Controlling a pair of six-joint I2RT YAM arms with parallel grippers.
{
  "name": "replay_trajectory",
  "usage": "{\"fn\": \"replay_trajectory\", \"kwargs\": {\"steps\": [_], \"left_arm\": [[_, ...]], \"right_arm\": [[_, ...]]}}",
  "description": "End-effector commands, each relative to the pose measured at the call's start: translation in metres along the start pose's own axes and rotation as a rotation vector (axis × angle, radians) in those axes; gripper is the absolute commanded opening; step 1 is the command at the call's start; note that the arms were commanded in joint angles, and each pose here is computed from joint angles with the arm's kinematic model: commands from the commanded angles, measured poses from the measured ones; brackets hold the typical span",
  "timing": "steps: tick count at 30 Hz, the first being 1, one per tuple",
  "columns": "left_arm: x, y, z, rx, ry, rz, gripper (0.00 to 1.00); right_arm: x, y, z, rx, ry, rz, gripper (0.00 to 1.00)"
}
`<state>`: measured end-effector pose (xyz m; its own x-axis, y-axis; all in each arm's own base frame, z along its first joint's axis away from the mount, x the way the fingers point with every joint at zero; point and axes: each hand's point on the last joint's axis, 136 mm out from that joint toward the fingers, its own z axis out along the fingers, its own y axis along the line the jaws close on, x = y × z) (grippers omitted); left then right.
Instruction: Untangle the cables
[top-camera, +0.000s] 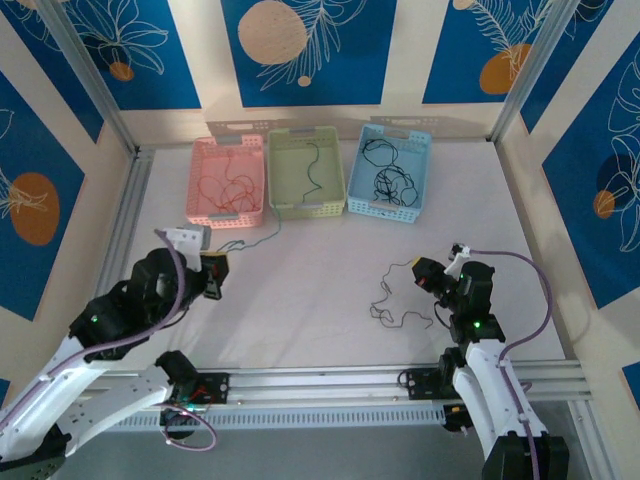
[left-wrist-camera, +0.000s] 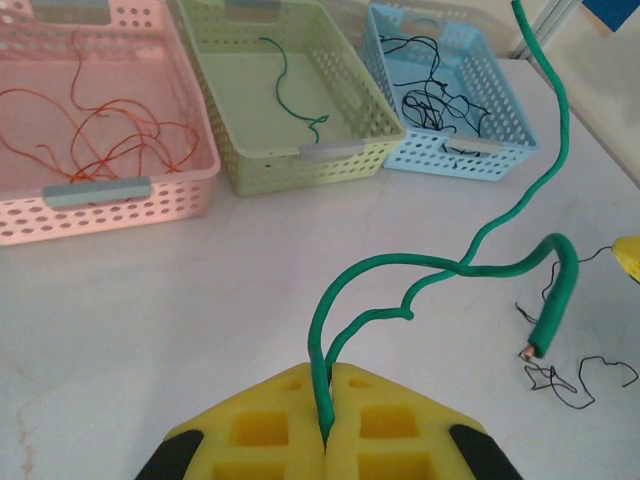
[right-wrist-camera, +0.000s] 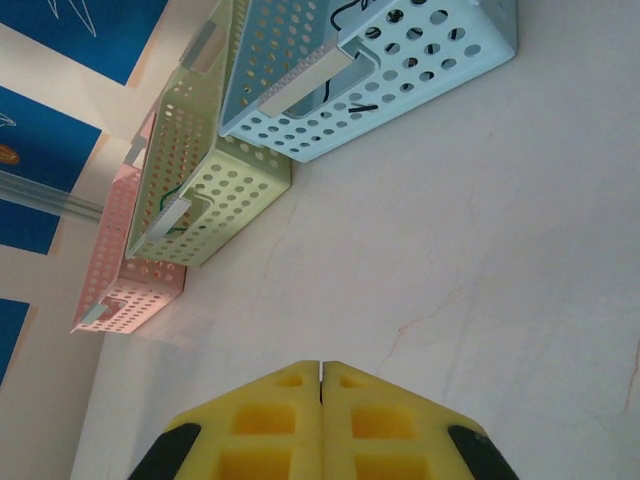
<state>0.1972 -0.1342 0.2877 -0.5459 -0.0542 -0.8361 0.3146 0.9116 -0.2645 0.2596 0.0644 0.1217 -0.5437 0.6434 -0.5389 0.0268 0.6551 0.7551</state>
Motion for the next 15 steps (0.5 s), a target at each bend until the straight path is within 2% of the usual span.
{"fn": "replay_trajectory", "kwargs": {"steps": [1,4,6,10,15], "left_arm": [[-0.019,-0.016,0.035,-0.002,-0.012,0.051,0.0],[-0.034,-0.032,0.075,0.016,0.023,0.077,0.0],[-0.046,-0.036,0.107,0.04,0.042,0.045,0.0],[-0.058,-0.019,0.173,0.031,0.11,-0.061,0.0],[-0.064,-0.007,0.244,-0.008,0.175,-0.086,0.0]], "right_arm": [[0.001,0.002,0.001,-0.018,0.001,0.008,0.0],[0.002,0.001,0.002,-0.015,0.007,0.013,0.0],[0.002,0.0,0.002,-0.018,0.004,0.014,0.0],[0.002,-0.001,0.002,-0.017,0.003,0.023,0.0],[0.002,-0.003,0.002,-0.015,0.002,0.031,0.0]]}}
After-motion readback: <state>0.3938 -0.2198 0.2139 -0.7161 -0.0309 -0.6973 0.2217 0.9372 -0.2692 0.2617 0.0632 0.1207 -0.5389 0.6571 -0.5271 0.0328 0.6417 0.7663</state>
